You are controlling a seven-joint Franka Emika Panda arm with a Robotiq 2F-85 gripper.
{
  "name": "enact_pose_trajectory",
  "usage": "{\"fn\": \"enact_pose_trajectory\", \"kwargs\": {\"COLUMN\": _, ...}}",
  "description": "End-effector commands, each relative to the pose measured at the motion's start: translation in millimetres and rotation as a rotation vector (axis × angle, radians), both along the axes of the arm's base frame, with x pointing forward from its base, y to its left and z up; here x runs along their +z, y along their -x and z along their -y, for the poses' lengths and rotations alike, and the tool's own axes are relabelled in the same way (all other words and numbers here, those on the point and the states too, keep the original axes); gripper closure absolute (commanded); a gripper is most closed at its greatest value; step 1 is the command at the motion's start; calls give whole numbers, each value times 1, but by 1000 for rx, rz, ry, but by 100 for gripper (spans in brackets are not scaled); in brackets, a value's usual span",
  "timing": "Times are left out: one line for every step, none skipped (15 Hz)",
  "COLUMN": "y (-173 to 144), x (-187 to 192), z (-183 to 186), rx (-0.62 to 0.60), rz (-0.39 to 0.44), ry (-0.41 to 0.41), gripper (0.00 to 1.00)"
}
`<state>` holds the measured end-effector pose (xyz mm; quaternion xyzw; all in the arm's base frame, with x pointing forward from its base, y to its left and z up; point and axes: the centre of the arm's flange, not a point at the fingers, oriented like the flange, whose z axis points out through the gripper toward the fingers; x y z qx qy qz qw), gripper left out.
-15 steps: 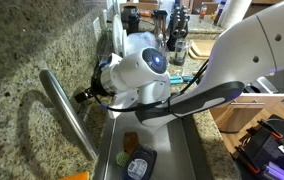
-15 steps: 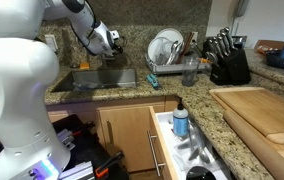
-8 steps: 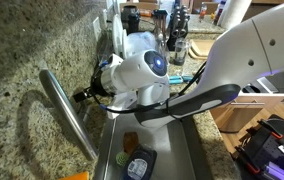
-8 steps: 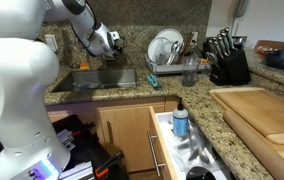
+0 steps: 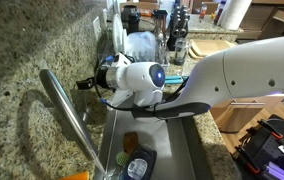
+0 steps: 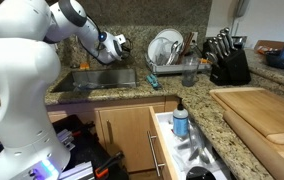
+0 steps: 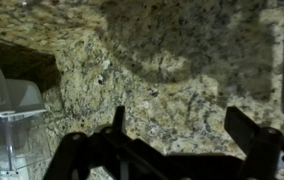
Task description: Push the faucet handle to the right
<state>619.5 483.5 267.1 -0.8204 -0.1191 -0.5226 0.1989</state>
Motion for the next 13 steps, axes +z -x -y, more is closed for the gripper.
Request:
{"fn": "enact_pose_trajectory", "kwargs": {"y": 0, "x": 12, "z": 1, "rx": -16, "rz": 44, "ry": 95, "gripper": 0}}
{"fn": "enact_pose_trajectory", "kwargs": {"y": -3, "x": 5, "z": 3, "rx": -6, "rz": 31, "ry": 45, "gripper": 0}}
{"fn": "enact_pose_trajectory", "kwargs": {"y": -4, "x": 8, "z": 3, "rx": -7, "rz": 42, "ry": 55, "gripper": 0}}
{"fn": "enact_pose_trajectory", "kwargs": {"y": -4, "x": 10, "z": 2, "rx": -7, "rz": 47, "ry": 60, "gripper": 0}}
{"fn": "enact_pose_trajectory", "kwargs": {"y": -4, "x": 10, "z": 2, "rx": -6, "rz": 48, "ry": 62, "gripper": 0}}
{"fn": "enact_pose_trajectory", "kwargs": {"y": -2, "x": 16, "z": 1, "rx": -4, "rz": 35, "ry": 41, "gripper": 0}}
{"fn": "enact_pose_trajectory", "kwargs": {"y": -3, "x": 10, "z": 1, "rx": -6, "rz": 46, "ry": 55, "gripper": 0}}
{"fn": "enact_pose_trajectory", "kwargs": {"y": -2, "x": 10, "z": 0, "rx": -5, "rz": 45, "ry": 54, "gripper": 0}}
{"fn": "enact_pose_trajectory", "kwargs": {"y": -2, "x": 10, "z": 0, "rx": -5, "rz": 45, "ry": 55, "gripper": 0}}
{"fn": "enact_pose_trajectory", "kwargs": {"y": -2, "x": 9, "z": 0, "rx": -5, "rz": 45, "ry": 55, "gripper": 0}}
{"fn": "enact_pose_trajectory", "kwargs": {"y": -2, "x": 9, "z": 0, "rx": -5, "rz": 44, "ry": 55, "gripper": 0}}
{"fn": "enact_pose_trajectory", "kwargs": {"y": -2, "x": 9, "z": 0, "rx": -5, "rz": 44, "ry": 55, "gripper": 0}}
{"fn": "enact_pose_trajectory", "kwargs": {"y": -2, "x": 9, "z": 0, "rx": -5, "rz": 44, "ry": 55, "gripper": 0}}
